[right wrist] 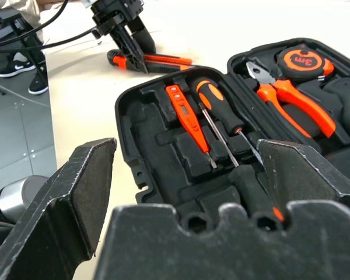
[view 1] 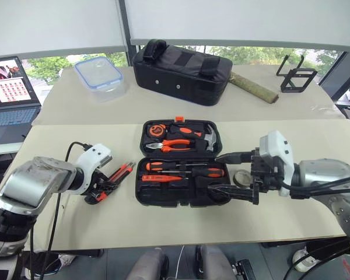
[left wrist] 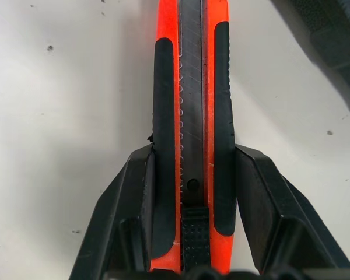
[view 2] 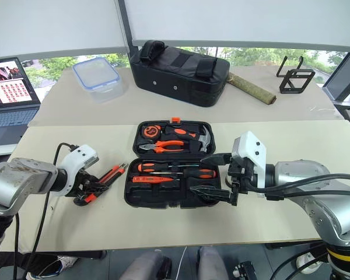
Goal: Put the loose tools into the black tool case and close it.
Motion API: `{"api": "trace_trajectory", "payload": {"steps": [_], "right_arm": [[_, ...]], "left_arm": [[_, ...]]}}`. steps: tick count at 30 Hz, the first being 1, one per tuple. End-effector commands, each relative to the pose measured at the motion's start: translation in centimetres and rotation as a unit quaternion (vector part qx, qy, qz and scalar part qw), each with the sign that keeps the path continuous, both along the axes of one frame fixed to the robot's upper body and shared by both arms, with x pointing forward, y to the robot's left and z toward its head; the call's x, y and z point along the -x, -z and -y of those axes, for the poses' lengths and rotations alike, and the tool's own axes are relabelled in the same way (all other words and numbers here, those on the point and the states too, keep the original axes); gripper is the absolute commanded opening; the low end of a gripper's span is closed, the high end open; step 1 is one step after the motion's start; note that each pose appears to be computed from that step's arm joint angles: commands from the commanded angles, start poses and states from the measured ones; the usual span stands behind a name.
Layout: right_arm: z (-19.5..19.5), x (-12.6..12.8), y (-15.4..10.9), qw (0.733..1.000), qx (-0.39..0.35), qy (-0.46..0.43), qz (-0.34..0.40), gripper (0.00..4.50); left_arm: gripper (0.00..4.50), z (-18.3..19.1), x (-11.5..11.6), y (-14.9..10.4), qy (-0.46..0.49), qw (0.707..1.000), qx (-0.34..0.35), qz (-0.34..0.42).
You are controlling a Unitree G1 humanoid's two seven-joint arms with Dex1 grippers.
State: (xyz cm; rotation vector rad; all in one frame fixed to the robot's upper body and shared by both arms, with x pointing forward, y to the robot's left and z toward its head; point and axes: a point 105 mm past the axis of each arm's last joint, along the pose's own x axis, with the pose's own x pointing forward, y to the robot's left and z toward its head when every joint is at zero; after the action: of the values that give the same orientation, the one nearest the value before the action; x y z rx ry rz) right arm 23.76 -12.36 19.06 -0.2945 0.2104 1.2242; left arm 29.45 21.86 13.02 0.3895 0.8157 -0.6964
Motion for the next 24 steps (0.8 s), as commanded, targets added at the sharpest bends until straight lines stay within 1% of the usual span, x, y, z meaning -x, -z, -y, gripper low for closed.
{"api": "trace_trajectory", "payload": {"steps": [1, 3, 6, 9, 14, 18, 24], "right_arm": [[0.1, 0.9, -0.8, 0.999, 0.011, -0.021, 0.025, 4.5], [0.2, 1.2, -0.4, 0.999, 0.022, -0.03, 0.019, 4.5], [0.3, 1.4, -0.2, 0.999, 0.028, -0.034, 0.016, 4.5], [0.2, 1.3, -0.2, 0.999, 0.025, -0.031, 0.017, 4.5], [0.2, 1.4, -0.2, 0.999, 0.02, -0.019, 0.019, 4.5], [0.2, 1.7, -0.1, 1.0, 0.017, -0.009, 0.019, 4.5], [0.2, 1.7, -0.2, 1.0, 0.01, 0.006, 0.021, 4.5]], "left_arm": [[1.51, 4.1, -0.5, -6.4, 0.218, 0.969, 0.039, 0.108], [1.51, 5.9, 0.5, -7.1, 0.309, 0.945, 0.052, 0.095], [1.51, 8.5, 1.2, -7.4, 0.399, 0.913, 0.059, 0.064], [1.51, 10.4, 1.3, -5.9, 0.435, 0.9, 0.033, 0.021], [1.51, 12.5, 0.7, -3.5, 0.434, 0.9, 0.012, -0.029], [1.51, 14.2, 0.5, -2.4, 0.425, 0.903, 0.01, -0.057], [1.51, 14.9, 1.1, -0.9, 0.435, 0.897, -0.022, -0.073]]}}
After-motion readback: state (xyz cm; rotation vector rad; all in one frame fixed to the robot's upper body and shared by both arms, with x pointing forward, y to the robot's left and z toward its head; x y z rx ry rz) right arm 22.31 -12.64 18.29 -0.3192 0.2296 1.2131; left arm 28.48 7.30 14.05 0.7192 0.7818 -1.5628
